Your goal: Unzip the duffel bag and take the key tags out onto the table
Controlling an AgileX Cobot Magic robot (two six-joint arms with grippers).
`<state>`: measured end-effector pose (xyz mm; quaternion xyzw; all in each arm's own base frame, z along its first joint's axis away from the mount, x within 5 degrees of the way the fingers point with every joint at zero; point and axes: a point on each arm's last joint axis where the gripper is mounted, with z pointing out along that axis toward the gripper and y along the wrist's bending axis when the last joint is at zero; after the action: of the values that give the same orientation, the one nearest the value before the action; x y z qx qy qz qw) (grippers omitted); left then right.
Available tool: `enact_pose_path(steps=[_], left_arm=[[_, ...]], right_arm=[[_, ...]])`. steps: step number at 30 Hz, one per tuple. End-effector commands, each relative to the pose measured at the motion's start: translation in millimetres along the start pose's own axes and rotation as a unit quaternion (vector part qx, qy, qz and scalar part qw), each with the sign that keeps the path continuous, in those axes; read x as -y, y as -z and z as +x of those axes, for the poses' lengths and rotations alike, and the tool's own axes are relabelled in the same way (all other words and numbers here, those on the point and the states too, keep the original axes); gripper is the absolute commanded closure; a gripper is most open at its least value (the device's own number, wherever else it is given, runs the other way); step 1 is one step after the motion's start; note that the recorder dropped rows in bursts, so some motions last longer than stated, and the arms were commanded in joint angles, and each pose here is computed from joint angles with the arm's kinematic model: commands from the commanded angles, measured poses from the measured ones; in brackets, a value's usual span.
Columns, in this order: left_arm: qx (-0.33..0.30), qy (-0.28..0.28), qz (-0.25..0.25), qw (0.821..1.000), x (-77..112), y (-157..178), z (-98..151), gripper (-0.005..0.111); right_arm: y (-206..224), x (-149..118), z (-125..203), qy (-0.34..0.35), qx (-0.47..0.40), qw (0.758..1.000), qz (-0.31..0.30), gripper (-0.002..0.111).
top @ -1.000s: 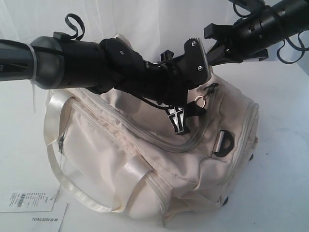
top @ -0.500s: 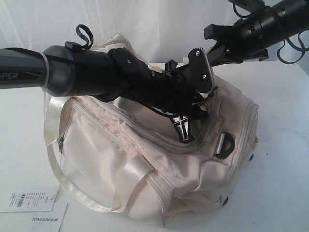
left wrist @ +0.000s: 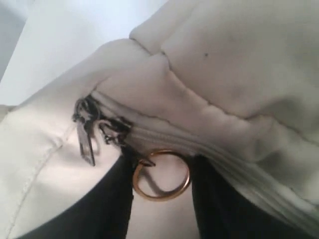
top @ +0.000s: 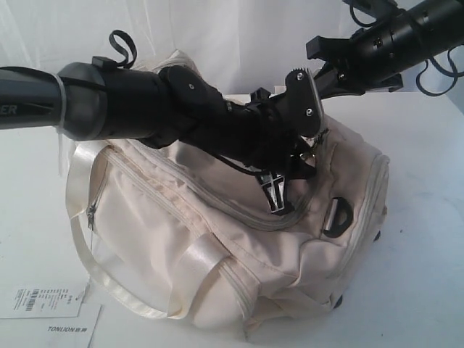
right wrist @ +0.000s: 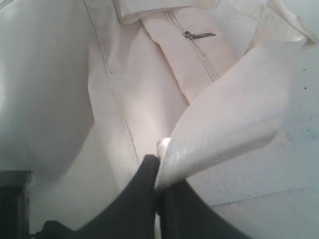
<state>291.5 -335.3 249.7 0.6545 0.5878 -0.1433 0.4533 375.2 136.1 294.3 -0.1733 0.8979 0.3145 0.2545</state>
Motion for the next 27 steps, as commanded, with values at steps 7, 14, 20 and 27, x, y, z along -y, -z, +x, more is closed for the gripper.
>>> enact_pose_path(steps=[7,14,20,27], left_arm=[[0.022,0.069,0.042,0.996,4.1,37.6,-29.2,0.107],[-0.022,0.13,0.108,0.985,9.6,57.6,-26.0,0.107],[-0.046,0.164,0.144,0.975,15.9,63.8,-25.0,0.107],[-0.052,0.188,0.15,0.969,17.3,65.8,-25.7,0.107]], right_arm=[[10.5,-10.6,-4.5,0.001,0.016,1.0,-0.019,0.108],[10.5,-10.5,-4.5,0.005,0.016,1.0,-0.019,0.108],[10.5,-10.4,-4.7,0.005,0.017,1.0,-0.018,0.108],[10.5,-8.8,-7.0,0.005,0.03,1.0,-0.009,0.108]])
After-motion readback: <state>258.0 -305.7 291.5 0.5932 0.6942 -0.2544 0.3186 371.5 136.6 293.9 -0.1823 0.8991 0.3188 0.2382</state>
